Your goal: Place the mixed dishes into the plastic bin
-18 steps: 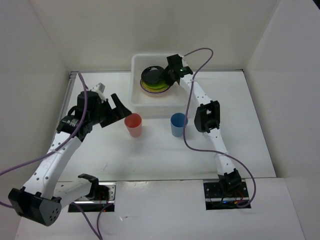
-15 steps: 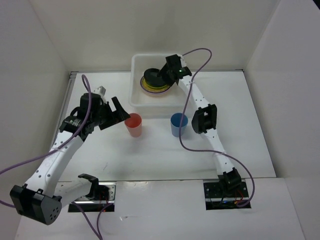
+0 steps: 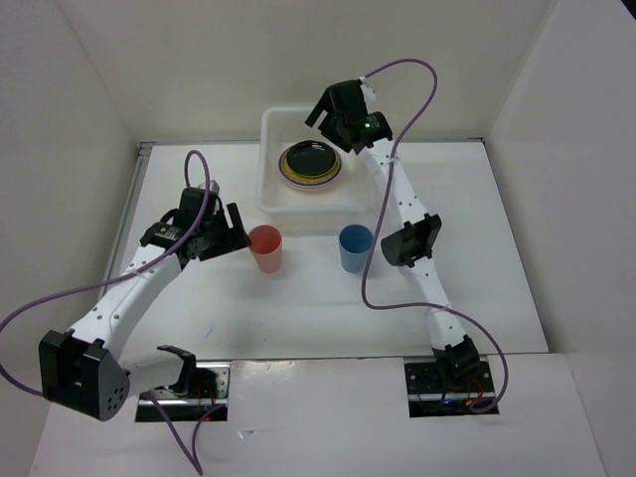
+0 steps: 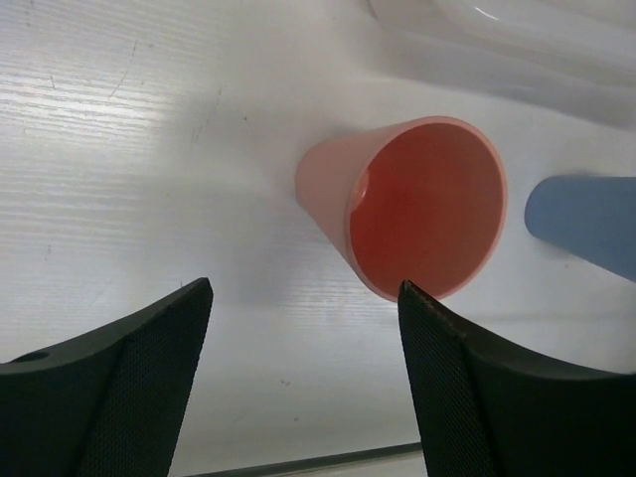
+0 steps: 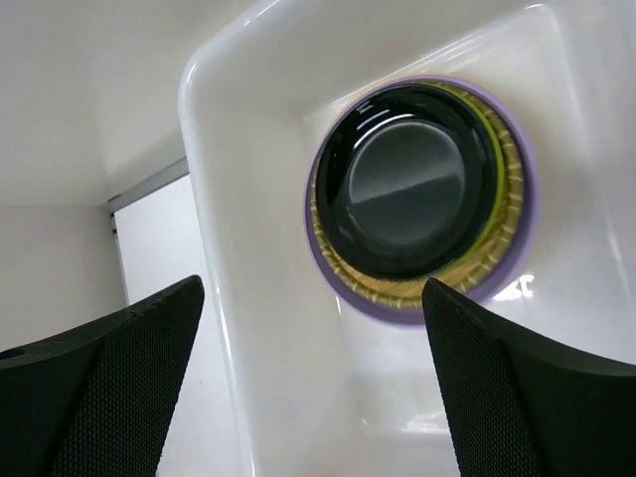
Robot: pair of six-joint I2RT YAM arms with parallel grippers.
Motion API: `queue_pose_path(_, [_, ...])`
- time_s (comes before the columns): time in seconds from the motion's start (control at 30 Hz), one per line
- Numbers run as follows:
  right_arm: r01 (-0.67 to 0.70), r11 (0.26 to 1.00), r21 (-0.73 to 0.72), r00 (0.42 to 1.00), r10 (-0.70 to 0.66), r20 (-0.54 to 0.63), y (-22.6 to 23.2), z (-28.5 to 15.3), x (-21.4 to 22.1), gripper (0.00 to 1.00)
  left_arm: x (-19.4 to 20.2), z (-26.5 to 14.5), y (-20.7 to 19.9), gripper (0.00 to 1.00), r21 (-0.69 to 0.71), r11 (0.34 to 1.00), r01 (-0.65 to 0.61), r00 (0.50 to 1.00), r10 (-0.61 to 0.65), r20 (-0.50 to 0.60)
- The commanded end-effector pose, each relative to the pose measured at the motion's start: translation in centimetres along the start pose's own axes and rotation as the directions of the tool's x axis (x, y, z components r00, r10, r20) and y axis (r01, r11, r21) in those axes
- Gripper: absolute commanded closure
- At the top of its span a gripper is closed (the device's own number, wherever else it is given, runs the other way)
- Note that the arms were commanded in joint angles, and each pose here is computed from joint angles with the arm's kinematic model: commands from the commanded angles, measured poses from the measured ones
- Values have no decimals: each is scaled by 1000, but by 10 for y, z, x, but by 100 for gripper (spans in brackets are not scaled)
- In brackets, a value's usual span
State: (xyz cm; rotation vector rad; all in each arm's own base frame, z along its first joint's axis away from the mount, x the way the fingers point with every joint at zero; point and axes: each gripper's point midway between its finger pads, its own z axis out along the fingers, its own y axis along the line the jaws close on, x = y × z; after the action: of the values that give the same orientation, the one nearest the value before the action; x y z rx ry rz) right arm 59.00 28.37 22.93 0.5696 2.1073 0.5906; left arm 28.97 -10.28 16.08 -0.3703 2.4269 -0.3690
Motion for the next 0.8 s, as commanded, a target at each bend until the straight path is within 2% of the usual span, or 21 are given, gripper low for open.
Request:
queue_pose_path(0.0, [37,999,-32,988,-32,148,31,-97,-65,5,-6,9,3,19,-23,999,-45,999,45,30])
queue_pose_path(0.07, [74,997,-29,979,-67,190,33,-127,-83,5,-4,17,0,19,-19,998,-53,998,53,22])
queue_pose_path(0.1, [82,995,-47,972,-70,226,39,-156,-98,5,-3,19,3,19,-33,998,-53,998,54,18])
queue_pose_path(0.2, [134,991,-30,964,-123,235,32,-203,-111,4,2,35,-2,19,-33,997,-70,998,70,-8])
queue_pose_path(0.23, [154,988,3,967,-152,203,21,-212,-105,4,2,39,-5,19,-35,996,-79,997,79,0])
queue_pose_path(0.3, [237,970,53,957,-243,157,9,-212,-98,4,5,48,-5,22,-54,994,-91,996,90,-22])
queue_pose_path(0.33, [240,970,40,956,-244,161,11,-237,-100,4,2,50,-10,26,-54,993,-100,995,100,-10])
queue_pose_path(0.4, [243,967,70,960,-250,123,3,-245,-90,4,5,60,-10,32,-72,991,-113,993,111,-32])
queue_pose_path(0.43, [246,967,73,952,-255,168,3,-267,-102,4,2,62,-15,35,-73,990,-121,993,119,-21])
queue_pose_path(0.5, [244,966,82,951,-255,173,-3,-285,-104,4,3,66,-17,53,-80,988,-130,991,128,-28])
queue_pose_path(0.53, [231,971,63,946,-239,219,-3,-316,-114,4,5,68,-16,62,-93,986,-139,990,137,-30])
queue_pose_path(0.57, [242,967,72,945,-252,208,-9,-322,-112,4,4,68,-14,78,-104,985,-139,990,138,-24])
queue_pose_path(0.6, [240,968,77,944,-251,216,-13,-333,-113,4,8,68,-15,84,-103,982,-159,987,156,-37])
queue_pose_path(0.63, [239,969,55,937,-245,247,-16,-361,-118,4,6,64,-13,91,-116,980,-159,987,157,-28])
queue_pose_path(0.7, [260,962,88,940,-273,205,-32,-364,-107,4,6,56,-9,100,-127,977,-172,985,170,-28])
queue_pose_path(0.73, [257,963,81,939,-269,215,-38,-380,-106,4,8,53,-6,100,-130,974,-184,983,180,-35])
queue_pose_path(0.77, [277,953,127,944,-294,151,-53,-367,-90,4,7,43,-9,100,-116,975,-187,982,186,-21])
